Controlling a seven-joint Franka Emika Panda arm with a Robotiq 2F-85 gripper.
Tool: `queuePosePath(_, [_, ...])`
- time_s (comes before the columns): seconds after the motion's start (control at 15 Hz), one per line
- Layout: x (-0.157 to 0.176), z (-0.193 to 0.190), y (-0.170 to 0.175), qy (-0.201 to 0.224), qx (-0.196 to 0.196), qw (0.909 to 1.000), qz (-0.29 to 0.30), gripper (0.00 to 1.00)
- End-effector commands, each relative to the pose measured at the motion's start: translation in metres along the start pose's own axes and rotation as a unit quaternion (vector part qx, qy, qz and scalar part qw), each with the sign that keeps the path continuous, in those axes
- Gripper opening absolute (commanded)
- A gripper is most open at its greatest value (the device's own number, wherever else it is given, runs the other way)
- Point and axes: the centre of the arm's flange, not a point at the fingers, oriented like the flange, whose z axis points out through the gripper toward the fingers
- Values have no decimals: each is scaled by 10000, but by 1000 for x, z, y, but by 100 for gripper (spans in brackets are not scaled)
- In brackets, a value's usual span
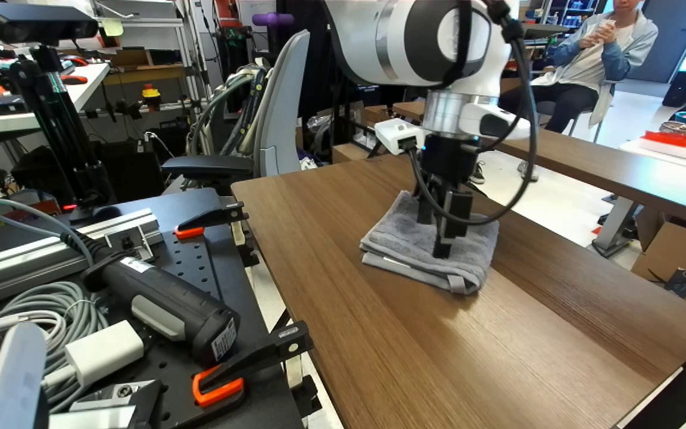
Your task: Move the towel to the right
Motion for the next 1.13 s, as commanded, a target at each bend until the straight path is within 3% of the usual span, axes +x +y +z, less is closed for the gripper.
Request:
queuePosePath(0.0, [30,23,70,-169,-112,9993,301,100])
queuePosePath(0.27, [59,13,144,-173,-103,9970,750,100])
queuePosePath(0.47, [70,-4,173,-48,-44,9962,865,100])
queuePosePath(0.67, [72,-30,180,76,102,9965,823,100])
queuePosePath(0.87, [49,-65,174,249,228,9982,491,100])
queuePosePath(1.0, [17,-73,169,378,-12,9990,-227,100])
queuePosePath(1.07, [60,-55,168,367,73,9990,249,100])
